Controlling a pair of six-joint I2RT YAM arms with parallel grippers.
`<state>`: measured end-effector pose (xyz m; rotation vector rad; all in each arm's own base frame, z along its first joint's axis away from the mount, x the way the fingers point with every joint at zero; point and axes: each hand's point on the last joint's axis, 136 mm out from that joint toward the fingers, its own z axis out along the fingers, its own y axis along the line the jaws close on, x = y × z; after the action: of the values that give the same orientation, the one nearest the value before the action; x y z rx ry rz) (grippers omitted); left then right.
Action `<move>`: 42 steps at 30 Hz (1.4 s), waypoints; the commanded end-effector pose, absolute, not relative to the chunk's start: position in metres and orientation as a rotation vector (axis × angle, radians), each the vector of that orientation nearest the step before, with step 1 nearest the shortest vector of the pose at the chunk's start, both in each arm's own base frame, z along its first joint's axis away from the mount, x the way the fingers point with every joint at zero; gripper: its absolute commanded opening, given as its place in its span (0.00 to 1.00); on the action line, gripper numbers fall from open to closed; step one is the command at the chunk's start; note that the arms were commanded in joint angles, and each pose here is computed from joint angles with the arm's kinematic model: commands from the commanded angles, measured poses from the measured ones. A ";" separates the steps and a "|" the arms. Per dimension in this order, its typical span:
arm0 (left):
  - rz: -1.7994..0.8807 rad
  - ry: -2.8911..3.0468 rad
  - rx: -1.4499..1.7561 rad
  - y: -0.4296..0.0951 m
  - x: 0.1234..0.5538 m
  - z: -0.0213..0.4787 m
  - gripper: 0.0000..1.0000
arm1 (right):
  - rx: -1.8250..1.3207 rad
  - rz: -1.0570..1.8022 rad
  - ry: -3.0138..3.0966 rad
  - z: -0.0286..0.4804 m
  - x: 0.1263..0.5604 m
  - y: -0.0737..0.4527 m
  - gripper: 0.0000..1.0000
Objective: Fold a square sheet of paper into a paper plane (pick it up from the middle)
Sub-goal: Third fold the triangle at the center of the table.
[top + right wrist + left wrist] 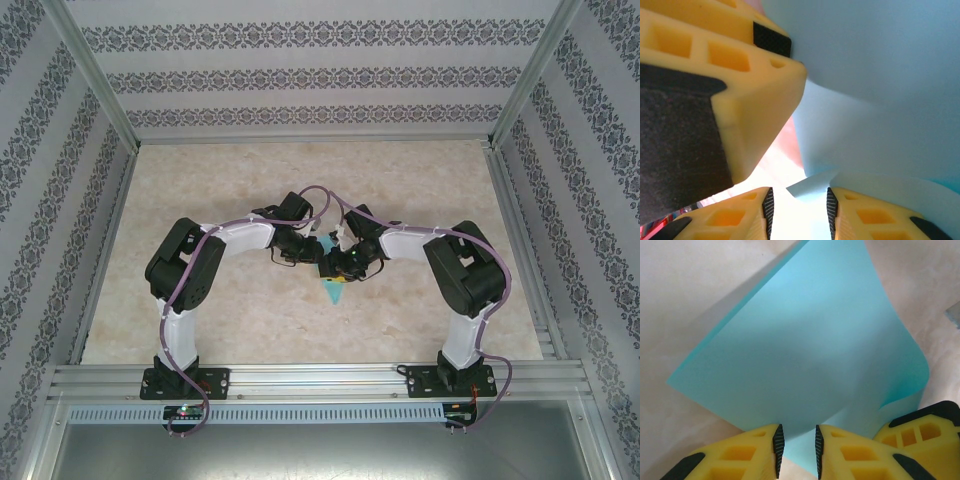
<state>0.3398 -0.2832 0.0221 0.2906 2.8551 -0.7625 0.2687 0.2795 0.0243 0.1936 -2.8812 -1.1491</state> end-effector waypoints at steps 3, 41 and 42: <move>-0.719 2.920 0.309 -0.274 0.328 0.007 0.29 | 0.167 -1.091 -2.955 0.023 0.270 0.266 0.36; -0.875 2.837 0.322 -0.291 0.335 0.048 0.32 | 0.157 -1.153 -2.889 0.005 0.263 0.268 0.15; -0.878 2.835 0.319 -0.290 0.334 0.050 0.32 | 0.153 -1.148 -2.891 0.004 0.262 0.268 0.14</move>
<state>0.3347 -0.2890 0.0265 0.3085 2.8576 -0.8357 0.2668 0.2744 0.0171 0.1633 -2.8975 -1.1810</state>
